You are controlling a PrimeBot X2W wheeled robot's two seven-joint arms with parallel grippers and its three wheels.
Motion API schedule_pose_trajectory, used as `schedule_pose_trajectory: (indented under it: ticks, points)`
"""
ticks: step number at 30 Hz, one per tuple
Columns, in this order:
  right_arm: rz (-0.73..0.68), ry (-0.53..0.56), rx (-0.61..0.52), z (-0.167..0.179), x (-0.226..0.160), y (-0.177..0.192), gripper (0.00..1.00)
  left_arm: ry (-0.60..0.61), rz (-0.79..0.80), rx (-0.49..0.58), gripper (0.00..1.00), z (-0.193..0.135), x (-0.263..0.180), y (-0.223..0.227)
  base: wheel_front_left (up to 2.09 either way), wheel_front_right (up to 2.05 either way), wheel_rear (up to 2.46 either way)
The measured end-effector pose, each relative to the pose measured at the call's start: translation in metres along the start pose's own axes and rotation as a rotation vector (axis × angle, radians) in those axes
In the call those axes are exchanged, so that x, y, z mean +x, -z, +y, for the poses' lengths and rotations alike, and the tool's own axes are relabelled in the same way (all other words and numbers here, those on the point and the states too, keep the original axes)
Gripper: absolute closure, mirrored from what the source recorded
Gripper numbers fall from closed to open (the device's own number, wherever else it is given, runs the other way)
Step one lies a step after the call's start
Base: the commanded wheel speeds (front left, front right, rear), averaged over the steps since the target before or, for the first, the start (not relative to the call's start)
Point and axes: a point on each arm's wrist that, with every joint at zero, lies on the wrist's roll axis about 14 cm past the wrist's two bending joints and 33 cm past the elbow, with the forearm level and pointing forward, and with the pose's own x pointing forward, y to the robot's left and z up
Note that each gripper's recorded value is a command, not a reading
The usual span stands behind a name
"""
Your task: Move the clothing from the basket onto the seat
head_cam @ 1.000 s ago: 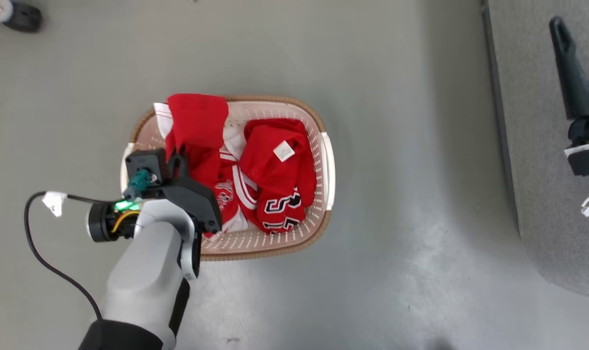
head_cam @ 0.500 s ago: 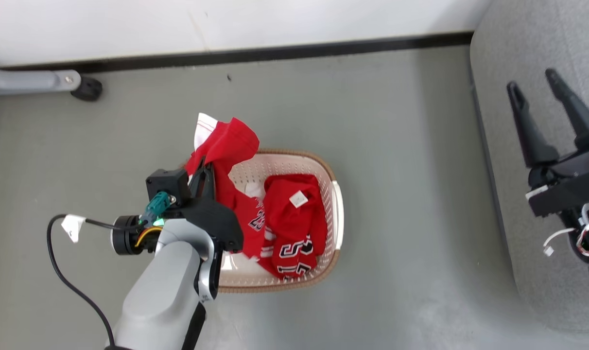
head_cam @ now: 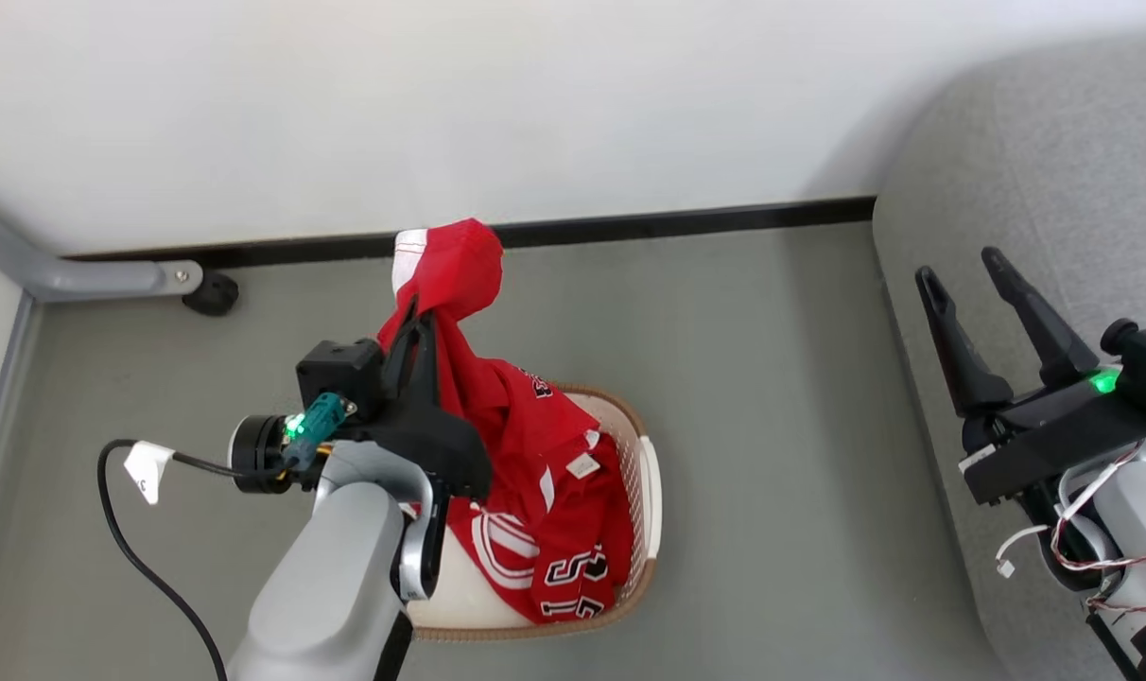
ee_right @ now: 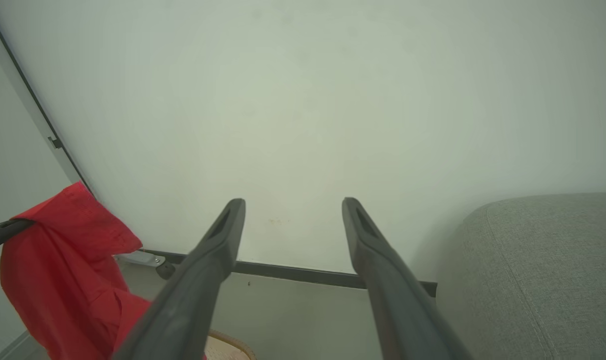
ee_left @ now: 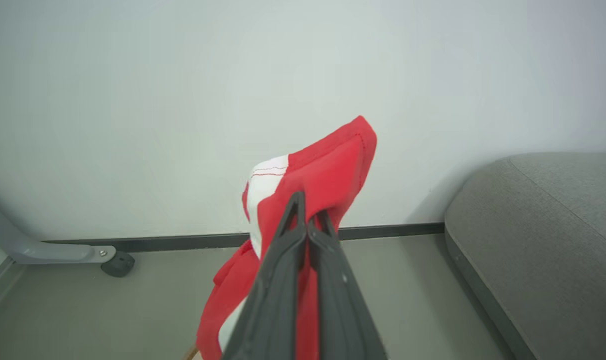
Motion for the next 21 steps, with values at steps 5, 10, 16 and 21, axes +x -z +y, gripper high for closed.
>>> schedule_pose_trajectory:
  ticks: [5,10,16,21]
  points:
    - [-0.011,0.015,-0.011,0.002,-0.013,-0.006,0.00,0.062,-0.094,0.016,1.00,-0.022,-0.005,-0.031,0.00,0.00,0.00]
    - [-0.014,0.032,-0.013,0.002,-0.023,-0.007,0.00,0.132,-0.179,0.051,1.00,-0.046,-0.010,-0.058,0.00,0.00,0.00]
    - [-0.027,0.026,-0.007,0.009,-0.024,-0.010,0.00,0.192,-0.276,0.075,1.00,-0.067,-0.017,-0.088,0.00,0.00,0.00]
    - [-0.017,0.015,-0.014,0.015,-0.026,-0.006,0.00,0.228,-0.374,0.107,1.00,-0.080,-0.021,-0.121,0.00,0.00,0.00]
